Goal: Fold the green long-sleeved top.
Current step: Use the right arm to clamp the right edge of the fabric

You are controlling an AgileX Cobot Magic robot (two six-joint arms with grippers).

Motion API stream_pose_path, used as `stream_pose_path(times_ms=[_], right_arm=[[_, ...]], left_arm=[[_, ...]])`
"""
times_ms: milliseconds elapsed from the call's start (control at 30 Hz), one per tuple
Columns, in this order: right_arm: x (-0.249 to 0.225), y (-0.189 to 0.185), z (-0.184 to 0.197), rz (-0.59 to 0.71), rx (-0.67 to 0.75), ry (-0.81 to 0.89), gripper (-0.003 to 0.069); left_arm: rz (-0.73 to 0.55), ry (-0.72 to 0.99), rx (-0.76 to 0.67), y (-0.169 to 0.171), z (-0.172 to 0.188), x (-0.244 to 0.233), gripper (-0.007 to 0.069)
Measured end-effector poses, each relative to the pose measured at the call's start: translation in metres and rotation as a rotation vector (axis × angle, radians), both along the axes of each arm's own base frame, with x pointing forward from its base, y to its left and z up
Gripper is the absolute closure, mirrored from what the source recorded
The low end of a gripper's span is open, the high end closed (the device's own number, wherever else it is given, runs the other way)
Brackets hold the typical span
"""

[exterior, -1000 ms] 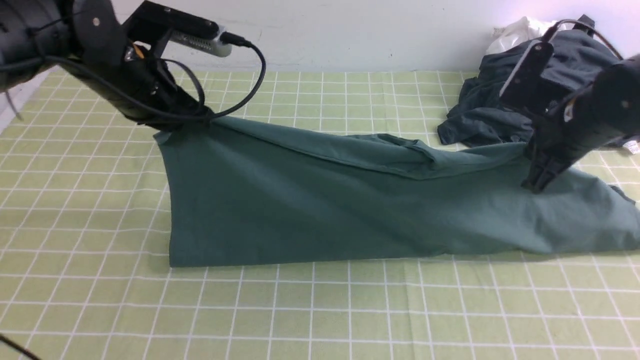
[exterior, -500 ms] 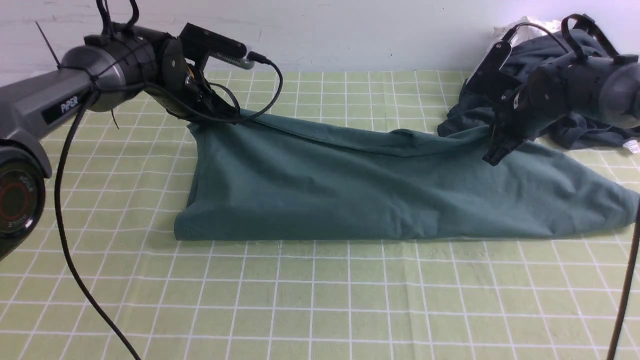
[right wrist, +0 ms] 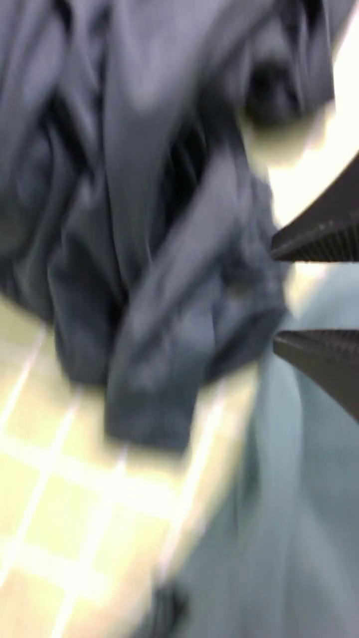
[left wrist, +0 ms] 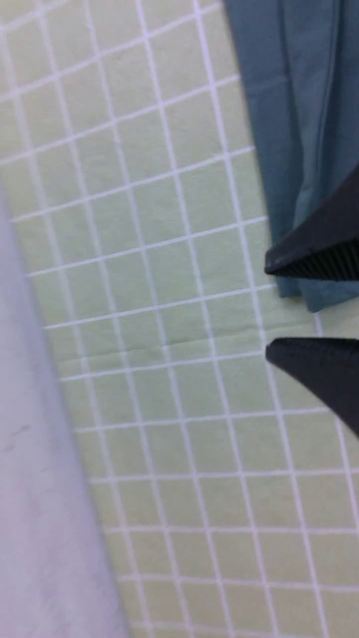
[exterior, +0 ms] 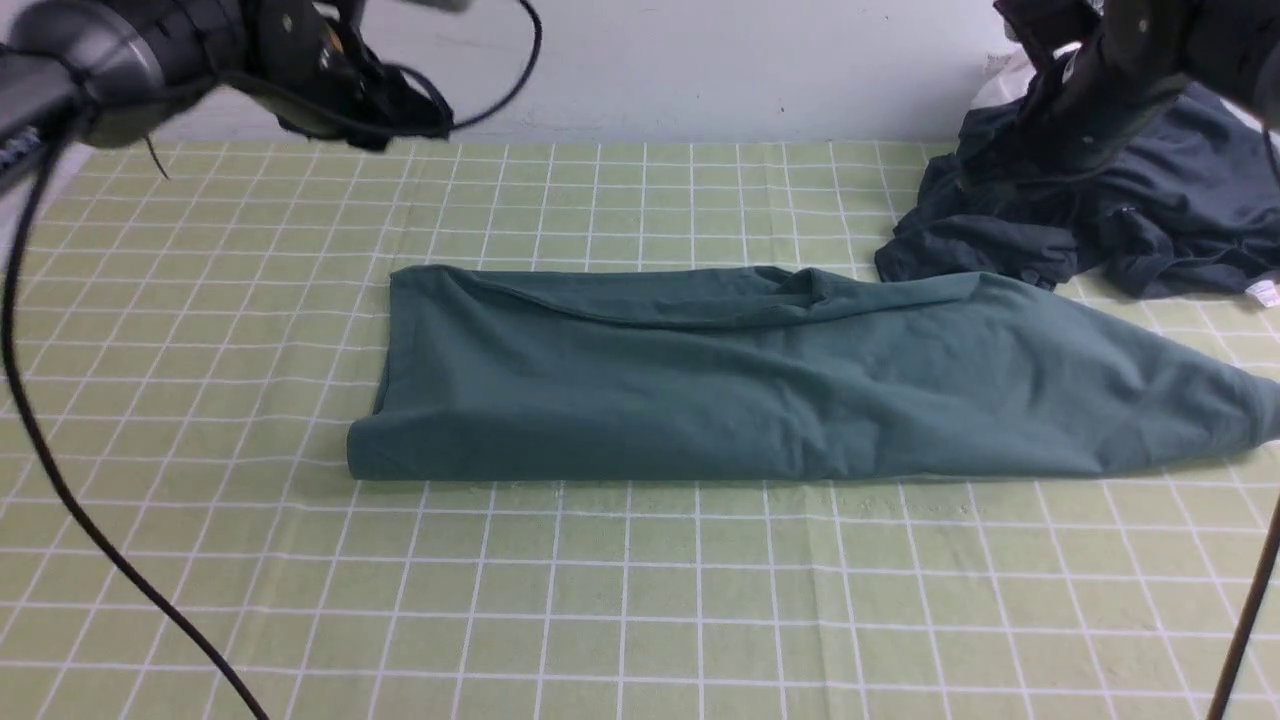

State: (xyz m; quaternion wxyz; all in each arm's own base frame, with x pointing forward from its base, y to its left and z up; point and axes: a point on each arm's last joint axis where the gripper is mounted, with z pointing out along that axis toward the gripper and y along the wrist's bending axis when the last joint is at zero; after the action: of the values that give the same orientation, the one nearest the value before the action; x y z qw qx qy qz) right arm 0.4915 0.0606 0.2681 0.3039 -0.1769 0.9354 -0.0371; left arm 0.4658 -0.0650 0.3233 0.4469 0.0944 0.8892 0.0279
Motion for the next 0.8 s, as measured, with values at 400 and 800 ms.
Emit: stream_pose_path(times_ms=[400, 800], right_arm=[[0.009, 0.067, -0.094, 0.382, 0.226, 0.167, 0.0673], [0.044, 0.059, -0.106, 0.215, 0.246, -0.097, 0.0673]], left_arm=[[-0.001, -0.090, 0.025, 0.027, 0.083, -0.155, 0.0629], [-0.013, 0.035, 0.129, 0.049, 0.002, -0.270, 0.0629]])
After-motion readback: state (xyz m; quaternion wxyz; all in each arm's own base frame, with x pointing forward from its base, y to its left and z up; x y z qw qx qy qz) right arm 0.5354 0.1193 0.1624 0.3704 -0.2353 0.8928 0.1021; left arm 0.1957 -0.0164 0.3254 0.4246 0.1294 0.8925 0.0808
